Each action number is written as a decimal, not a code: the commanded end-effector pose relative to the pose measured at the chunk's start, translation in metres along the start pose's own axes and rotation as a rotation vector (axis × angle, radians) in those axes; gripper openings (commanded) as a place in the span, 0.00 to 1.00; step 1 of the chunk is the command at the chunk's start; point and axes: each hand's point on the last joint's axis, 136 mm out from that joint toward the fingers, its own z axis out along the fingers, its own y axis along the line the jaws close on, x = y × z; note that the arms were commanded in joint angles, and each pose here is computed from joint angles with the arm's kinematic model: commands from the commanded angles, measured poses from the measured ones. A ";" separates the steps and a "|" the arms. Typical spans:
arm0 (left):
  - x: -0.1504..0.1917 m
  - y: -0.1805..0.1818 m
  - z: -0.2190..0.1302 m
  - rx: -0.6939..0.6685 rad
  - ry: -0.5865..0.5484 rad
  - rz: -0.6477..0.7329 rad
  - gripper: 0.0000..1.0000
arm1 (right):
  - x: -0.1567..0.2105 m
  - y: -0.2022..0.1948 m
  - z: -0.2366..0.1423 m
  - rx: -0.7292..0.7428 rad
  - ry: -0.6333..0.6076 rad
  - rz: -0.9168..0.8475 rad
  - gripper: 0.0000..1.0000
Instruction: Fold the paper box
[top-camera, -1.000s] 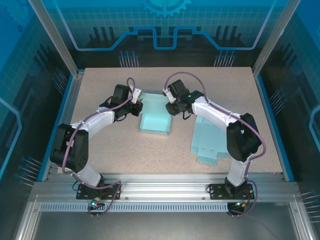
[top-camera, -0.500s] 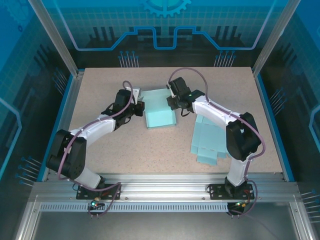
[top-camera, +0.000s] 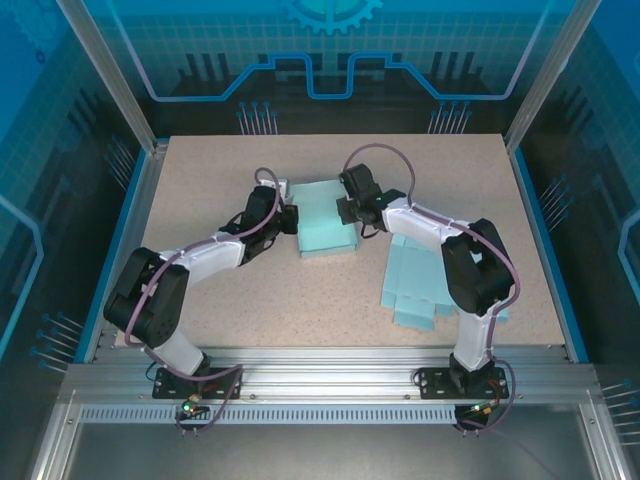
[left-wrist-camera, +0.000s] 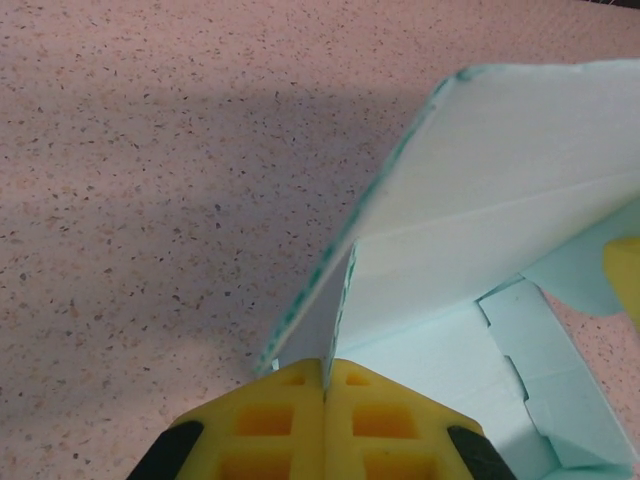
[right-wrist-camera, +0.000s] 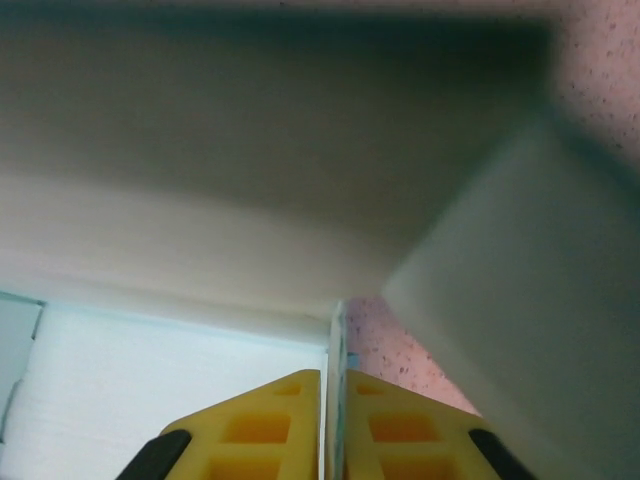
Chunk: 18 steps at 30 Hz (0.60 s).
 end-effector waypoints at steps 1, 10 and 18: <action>0.009 -0.018 0.003 0.054 -0.016 -0.040 0.00 | -0.008 0.012 -0.014 -0.043 -0.078 0.041 0.12; 0.043 -0.026 0.001 0.066 0.030 -0.057 0.00 | 0.020 0.011 -0.014 -0.042 -0.091 0.039 0.12; 0.061 -0.036 0.001 0.088 0.055 -0.123 0.00 | 0.035 0.013 -0.010 -0.026 -0.084 0.023 0.10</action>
